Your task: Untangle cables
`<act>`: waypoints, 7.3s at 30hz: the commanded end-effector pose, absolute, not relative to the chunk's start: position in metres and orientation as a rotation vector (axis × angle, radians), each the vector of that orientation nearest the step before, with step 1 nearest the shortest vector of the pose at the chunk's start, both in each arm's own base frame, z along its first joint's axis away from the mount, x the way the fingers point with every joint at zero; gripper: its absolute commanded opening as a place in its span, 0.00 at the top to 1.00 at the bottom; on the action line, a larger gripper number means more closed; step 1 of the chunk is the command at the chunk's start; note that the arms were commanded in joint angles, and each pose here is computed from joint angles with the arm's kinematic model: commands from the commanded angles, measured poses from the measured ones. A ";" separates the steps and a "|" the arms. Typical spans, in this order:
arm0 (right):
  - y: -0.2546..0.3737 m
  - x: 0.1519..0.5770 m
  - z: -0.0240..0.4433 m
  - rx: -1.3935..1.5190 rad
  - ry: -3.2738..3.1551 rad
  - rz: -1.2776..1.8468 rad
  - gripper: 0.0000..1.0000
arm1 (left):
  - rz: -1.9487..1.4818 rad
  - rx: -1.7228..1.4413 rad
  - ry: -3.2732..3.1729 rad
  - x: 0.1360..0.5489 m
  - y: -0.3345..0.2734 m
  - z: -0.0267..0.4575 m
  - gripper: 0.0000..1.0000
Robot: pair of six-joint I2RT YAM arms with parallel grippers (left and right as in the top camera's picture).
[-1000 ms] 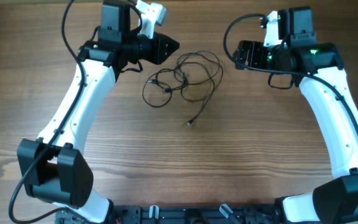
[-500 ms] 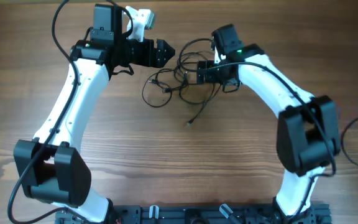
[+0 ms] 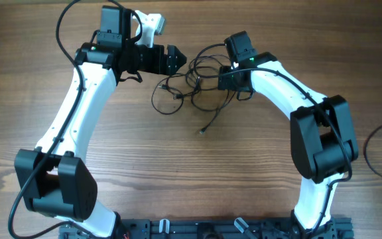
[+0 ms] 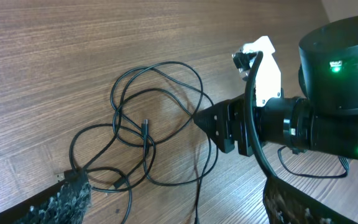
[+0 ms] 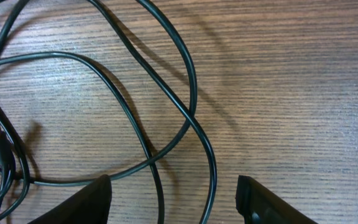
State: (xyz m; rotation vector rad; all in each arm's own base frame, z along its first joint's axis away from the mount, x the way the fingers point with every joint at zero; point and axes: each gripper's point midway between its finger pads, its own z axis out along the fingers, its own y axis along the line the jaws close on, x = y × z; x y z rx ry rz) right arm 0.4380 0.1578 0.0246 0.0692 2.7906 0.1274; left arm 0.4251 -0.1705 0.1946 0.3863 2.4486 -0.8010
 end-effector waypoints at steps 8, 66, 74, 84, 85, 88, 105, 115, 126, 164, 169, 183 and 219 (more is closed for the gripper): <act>0.154 0.432 -0.015 0.093 2.860 0.086 0.53 | -0.787 0.388 2.440 0.423 -0.167 0.200 0.10; 0.093 0.386 0.273 -0.055 2.385 0.375 0.96 | -0.901 0.506 2.512 0.396 -0.166 0.183 0.00; 0.110 0.389 0.282 -0.101 2.341 0.418 0.96 | -1.049 0.610 2.538 0.383 -0.205 0.161 0.00; 0.112 0.389 0.284 -0.085 2.336 0.446 0.96 | -1.115 0.984 2.381 0.365 -0.318 0.119 0.01; 0.112 0.389 0.283 -0.084 2.338 0.446 0.96 | -1.121 1.007 2.377 0.364 -0.326 0.109 0.04; 0.112 0.389 0.284 -0.086 2.336 0.445 0.96 | -1.147 1.037 2.364 0.362 -0.339 0.093 0.12; 0.113 0.387 0.284 -0.078 2.340 0.453 0.96 | -1.188 1.073 2.292 0.369 -0.360 0.069 0.20; 0.112 0.385 0.282 -0.075 2.351 0.452 0.96 | -1.199 1.058 2.304 0.371 -0.366 0.056 0.95; 0.060 0.382 0.264 0.196 2.416 0.160 0.96 | -0.977 0.428 2.500 0.458 -0.183 0.097 0.96; -0.231 0.285 0.232 1.396 2.174 -0.443 0.96 | -0.446 -0.360 2.333 0.405 0.147 0.220 0.90; -0.171 0.329 0.232 1.111 2.309 -0.320 0.96 | -0.495 -0.256 2.363 0.415 0.108 0.219 0.83; 0.045 0.378 0.237 0.305 2.494 -0.031 0.96 | -0.698 0.152 2.499 0.412 -0.050 0.206 0.36; 0.047 0.374 0.234 0.169 2.530 -0.059 0.96 | -1.050 1.401 2.198 0.348 -0.354 0.030 0.96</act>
